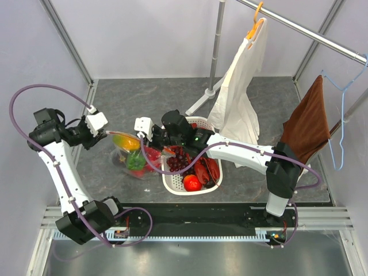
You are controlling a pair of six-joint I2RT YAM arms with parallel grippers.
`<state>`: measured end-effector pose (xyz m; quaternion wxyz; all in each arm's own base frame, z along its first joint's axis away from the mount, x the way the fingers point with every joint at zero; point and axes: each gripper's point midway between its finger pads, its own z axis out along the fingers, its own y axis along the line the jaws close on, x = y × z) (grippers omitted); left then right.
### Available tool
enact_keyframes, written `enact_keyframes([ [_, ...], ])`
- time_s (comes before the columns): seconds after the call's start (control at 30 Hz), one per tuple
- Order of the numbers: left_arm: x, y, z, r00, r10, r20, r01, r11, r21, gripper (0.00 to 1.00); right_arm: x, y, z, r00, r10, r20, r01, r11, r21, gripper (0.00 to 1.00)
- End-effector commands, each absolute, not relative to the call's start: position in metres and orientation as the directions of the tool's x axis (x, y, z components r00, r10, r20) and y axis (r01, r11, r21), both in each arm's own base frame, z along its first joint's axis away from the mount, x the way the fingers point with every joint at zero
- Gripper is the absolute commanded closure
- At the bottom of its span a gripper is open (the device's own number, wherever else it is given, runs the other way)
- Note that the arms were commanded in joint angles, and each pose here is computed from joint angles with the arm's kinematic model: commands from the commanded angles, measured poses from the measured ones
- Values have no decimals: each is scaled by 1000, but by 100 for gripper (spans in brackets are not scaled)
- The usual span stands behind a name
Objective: Place the food in the zip-top bag and seal the zipper
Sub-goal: Zip the zipper food storage bag at the center of the board.
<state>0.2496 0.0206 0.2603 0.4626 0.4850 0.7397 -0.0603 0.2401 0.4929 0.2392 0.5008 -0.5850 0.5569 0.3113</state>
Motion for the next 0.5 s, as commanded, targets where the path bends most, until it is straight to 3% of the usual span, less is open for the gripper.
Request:
enact_keyframes([
  [0.0,243,2,300,96,663,-743,747,445,494,52,237,495,268,196,-274,-942,-966,113,-234,100],
  [0.17,215,-28,290,236,663,-710,755,335,564,32,233,505,281,215,-222,-951,-966,94,-241,100],
  [0.47,212,-46,286,276,635,-721,800,264,539,33,208,515,286,262,-180,-948,-964,-2,-266,100],
])
